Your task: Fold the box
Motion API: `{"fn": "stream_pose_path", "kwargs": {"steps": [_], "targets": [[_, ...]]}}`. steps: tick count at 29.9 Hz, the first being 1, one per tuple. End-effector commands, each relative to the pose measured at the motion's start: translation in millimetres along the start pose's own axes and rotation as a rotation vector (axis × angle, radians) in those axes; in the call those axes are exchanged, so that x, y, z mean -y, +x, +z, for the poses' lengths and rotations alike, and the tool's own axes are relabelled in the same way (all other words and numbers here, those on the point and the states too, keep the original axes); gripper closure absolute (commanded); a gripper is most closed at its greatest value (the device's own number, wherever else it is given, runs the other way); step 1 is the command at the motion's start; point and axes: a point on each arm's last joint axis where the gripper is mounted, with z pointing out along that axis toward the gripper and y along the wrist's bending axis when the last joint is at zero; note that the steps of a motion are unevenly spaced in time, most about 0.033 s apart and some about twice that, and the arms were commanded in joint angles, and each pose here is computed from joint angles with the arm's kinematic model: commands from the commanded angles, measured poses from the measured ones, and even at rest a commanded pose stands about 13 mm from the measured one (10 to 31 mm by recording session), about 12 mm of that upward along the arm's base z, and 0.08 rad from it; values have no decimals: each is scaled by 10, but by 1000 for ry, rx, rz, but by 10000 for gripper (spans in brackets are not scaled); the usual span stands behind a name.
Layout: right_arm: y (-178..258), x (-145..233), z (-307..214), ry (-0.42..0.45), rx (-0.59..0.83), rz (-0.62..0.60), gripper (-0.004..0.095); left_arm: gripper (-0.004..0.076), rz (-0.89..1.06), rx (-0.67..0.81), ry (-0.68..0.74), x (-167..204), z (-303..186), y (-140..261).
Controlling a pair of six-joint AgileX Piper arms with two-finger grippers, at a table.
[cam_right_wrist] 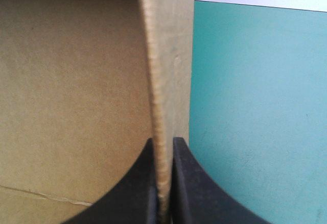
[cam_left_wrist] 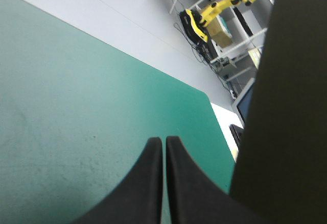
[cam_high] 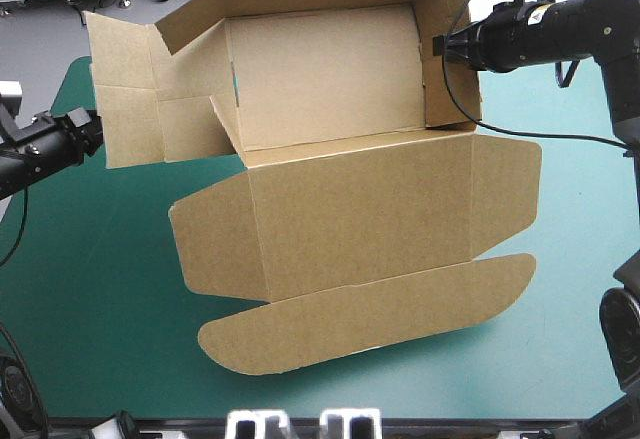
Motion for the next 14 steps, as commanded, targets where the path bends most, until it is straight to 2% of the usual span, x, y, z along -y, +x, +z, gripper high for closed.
{"fn": "stream_pose_path", "kwargs": {"steps": [1,5,8,14], "targets": [[-34,-282,-329,-81,79,-33,918,714,89,-8,174,461,28,-83],[-2,-445,-278,-97,59,-80,914,727,124,-31,189,617,48,-132],[24,-524,-243,-63,45,-125,915,734,126,-58,156,633,44,-138],[25,-545,-233,-48,48,-118,914,734,110,-91,143,656,72,-99]]}}
